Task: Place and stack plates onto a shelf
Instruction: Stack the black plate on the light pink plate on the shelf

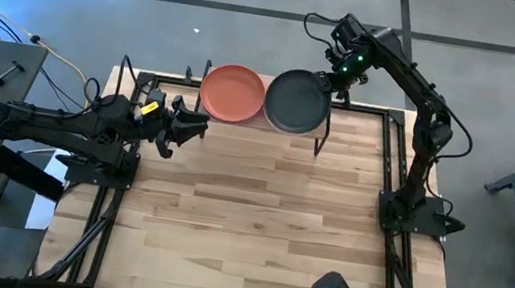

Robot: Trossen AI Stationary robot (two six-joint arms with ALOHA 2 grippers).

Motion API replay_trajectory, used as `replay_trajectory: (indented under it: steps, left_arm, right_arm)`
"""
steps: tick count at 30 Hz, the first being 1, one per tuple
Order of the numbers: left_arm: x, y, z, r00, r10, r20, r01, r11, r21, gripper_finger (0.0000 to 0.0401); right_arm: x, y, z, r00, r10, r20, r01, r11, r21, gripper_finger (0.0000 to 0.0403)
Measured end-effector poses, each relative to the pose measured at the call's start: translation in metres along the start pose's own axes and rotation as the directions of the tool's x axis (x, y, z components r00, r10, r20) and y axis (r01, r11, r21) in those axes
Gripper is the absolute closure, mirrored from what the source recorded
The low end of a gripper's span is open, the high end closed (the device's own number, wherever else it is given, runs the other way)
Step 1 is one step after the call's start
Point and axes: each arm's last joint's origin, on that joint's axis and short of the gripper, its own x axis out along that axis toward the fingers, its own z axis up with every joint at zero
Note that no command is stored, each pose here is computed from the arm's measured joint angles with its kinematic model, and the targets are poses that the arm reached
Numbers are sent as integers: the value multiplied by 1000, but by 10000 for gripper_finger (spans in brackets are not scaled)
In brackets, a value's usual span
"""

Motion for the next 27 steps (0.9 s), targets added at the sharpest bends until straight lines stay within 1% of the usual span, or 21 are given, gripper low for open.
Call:
replay_trajectory:
  steps: [9, 12, 15, 20, 24, 27]
  left_arm:
    - [0, 0, 0, 1000, 0, 0, 0, 1000, 0, 249]
    - [0, 0, 0, 1000, 0, 0, 0, 1000, 0, 249]
    - [0, 0, 0, 1000, 0, 0, 0, 1000, 0, 249]
    - [0, 0, 0, 1000, -1, 0, 1, 1000, 0, 249]
    - [0, 0, 0, 1000, 0, 0, 0, 1000, 0, 249]
    - [0, 0, 0, 1000, 0, 0, 0, 1000, 1, 249]
  right_arm:
    - [2, 1, 1, 1000, 1, 1, -1, 1000, -9, 402]
    - [2, 1, 1, 1000, 6, -4, -6, 1000, -8, 391]
    - [3, 2, -1, 1000, 4, -16, -4, 1000, -12, 361]
    - [4, 9, -4, 999, 6, -36, -8, 999, -46, 285]
    - [5, 13, -7, 999, 7, -48, -12, 994, -105, 224]
    - [1, 15, -9, 999, 18, -44, -24, 991, -132, 189]
